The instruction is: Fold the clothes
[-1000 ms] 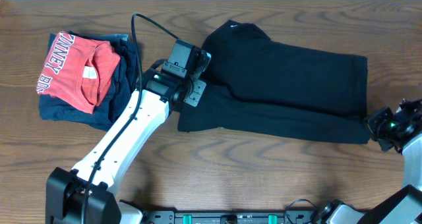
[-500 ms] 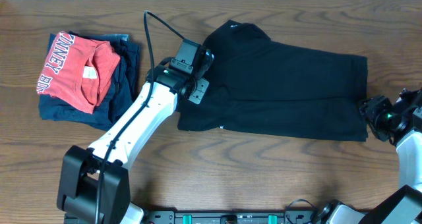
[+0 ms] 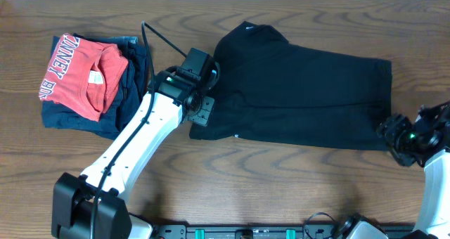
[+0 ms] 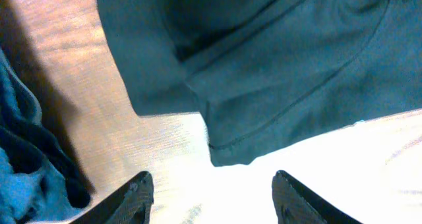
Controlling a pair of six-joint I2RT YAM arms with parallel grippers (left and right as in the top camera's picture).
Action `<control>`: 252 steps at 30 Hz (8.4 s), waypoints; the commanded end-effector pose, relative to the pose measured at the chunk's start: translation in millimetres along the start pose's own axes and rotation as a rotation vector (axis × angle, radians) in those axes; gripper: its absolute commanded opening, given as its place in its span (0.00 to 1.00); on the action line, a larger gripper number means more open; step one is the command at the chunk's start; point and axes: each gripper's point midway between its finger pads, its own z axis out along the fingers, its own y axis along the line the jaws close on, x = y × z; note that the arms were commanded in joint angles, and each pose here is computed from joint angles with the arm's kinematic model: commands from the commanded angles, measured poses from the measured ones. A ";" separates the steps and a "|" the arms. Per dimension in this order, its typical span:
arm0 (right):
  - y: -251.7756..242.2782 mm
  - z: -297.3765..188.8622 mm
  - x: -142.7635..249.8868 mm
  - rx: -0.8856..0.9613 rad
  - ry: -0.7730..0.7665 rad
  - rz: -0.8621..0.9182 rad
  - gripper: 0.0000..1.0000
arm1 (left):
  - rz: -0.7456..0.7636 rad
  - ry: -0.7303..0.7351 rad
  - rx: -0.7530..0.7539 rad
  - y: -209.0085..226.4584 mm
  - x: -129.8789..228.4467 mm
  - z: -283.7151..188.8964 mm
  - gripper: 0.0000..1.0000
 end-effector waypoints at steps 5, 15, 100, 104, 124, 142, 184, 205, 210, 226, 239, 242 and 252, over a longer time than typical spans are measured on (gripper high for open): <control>-47.0 24.1 18.0 0.218 0.080 0.054 0.76 | -0.064 0.149 0.021 -6.9 44.7 44.7 0.64; -57.2 67.9 12.6 0.211 0.134 0.070 0.79 | -0.086 0.153 0.019 -8.4 54.4 76.2 0.66; 61.4 -16.1 -18.0 0.001 0.120 -0.280 0.61 | 0.076 -0.634 0.242 -42.1 -239.8 132.3 0.73; 53.9 -16.3 -18.4 0.043 0.118 -0.279 0.62 | 0.077 -0.657 0.241 -43.6 -242.6 154.8 0.77; 49.8 -16.6 -17.7 0.065 0.122 -0.277 0.60 | 0.034 -0.721 0.258 -43.8 -255.0 151.0 0.13; 64.7 -11.6 -82.5 0.071 -0.144 -0.344 0.64 | 0.071 -0.570 0.237 -35.2 -220.1 51.3 0.06; 35.5 168.5 -138.6 0.051 -0.110 -0.441 0.01 | 0.066 -0.304 0.231 -28.8 -139.9 5.2 0.06; 57.8 55.9 -113.7 -0.001 -0.101 -0.287 0.01 | 0.053 -0.167 0.158 -13.0 -90.3 -22.4 0.06; 46.6 33.8 -93.9 0.063 -0.061 -0.238 0.01 | 0.050 -0.053 0.140 -9.2 -62.0 -20.4 0.06; -17.0 -22.8 -41.8 0.414 0.039 -0.147 0.01 | 0.049 0.230 0.120 -3.5 6.8 -25.8 0.06; -31.3 -30.2 -29.7 0.488 0.100 -0.190 0.48 | 0.049 0.263 0.119 -3.3 15.6 -23.3 0.24; -27.9 -28.2 -34.0 0.471 0.081 -0.188 0.55 | 0.050 0.266 0.119 -3.5 16.4 -23.7 0.27; -24.5 16.4 -20.6 0.340 0.121 -0.169 0.73 | 0.045 0.265 0.154 -9.5 15.6 -23.7 0.33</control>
